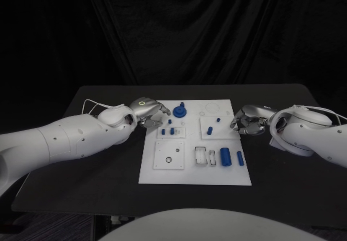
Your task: Assemble the parts on the task board
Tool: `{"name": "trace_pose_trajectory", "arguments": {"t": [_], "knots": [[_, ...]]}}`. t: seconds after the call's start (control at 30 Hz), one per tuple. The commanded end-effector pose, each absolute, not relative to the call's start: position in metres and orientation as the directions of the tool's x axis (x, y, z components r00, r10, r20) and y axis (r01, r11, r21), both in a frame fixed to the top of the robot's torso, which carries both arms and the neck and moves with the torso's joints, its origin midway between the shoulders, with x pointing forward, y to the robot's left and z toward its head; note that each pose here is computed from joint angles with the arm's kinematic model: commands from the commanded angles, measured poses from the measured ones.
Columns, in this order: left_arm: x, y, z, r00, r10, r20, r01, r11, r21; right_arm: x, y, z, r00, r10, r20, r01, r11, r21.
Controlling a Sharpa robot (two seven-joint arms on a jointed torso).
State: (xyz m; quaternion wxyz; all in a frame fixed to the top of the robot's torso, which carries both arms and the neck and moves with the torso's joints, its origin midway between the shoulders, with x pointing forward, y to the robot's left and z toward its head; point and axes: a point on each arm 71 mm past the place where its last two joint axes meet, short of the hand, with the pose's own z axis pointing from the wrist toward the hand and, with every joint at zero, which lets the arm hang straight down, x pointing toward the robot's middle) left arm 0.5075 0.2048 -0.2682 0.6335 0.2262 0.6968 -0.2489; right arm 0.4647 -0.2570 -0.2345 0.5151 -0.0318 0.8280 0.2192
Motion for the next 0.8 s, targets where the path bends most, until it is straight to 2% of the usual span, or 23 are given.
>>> {"name": "trace_pose_trajectory", "arguments": {"t": [0.03,0.2,0.33,0.4,0.53,0.67,0.8], "knots": [[0.500,0.212,-0.254,0.043,-0.088,-0.995,0.656,0.753,-0.039,0.464,-0.260,-0.230,-0.439,0.191,-0.878,-0.270,0.904,0.331],[0.489,0.228,-0.234,0.109,-0.210,-0.972,0.675,0.733,-0.083,0.471,-0.260,-0.209,-0.383,0.204,-0.901,-0.285,0.902,0.325],[0.477,0.242,-0.220,0.079,-0.342,-0.936,0.686,0.700,-0.198,0.479,-0.254,-0.186,-0.332,0.188,-0.924,-0.317,0.901,0.297],[0.471,0.248,-0.216,0.037,-0.415,-0.909,0.686,0.672,-0.279,0.481,-0.250,-0.177,-0.312,0.173,-0.934,-0.332,0.902,0.277],[0.458,0.256,-0.209,-0.102,-0.595,-0.797,0.659,0.560,-0.502,0.483,-0.244,-0.167,-0.281,0.134,-0.950,-0.350,0.908,0.232],[0.449,0.258,-0.205,-0.270,-0.765,-0.585,0.575,0.359,-0.735,0.485,-0.242,-0.163,-0.251,0.076,-0.965,-0.357,0.919,0.166],[0.443,0.261,-0.203,-0.367,-0.869,-0.331,0.452,0.144,-0.880,0.484,-0.240,-0.168,-0.235,0.026,-0.972,-0.367,0.923,0.113]]}}
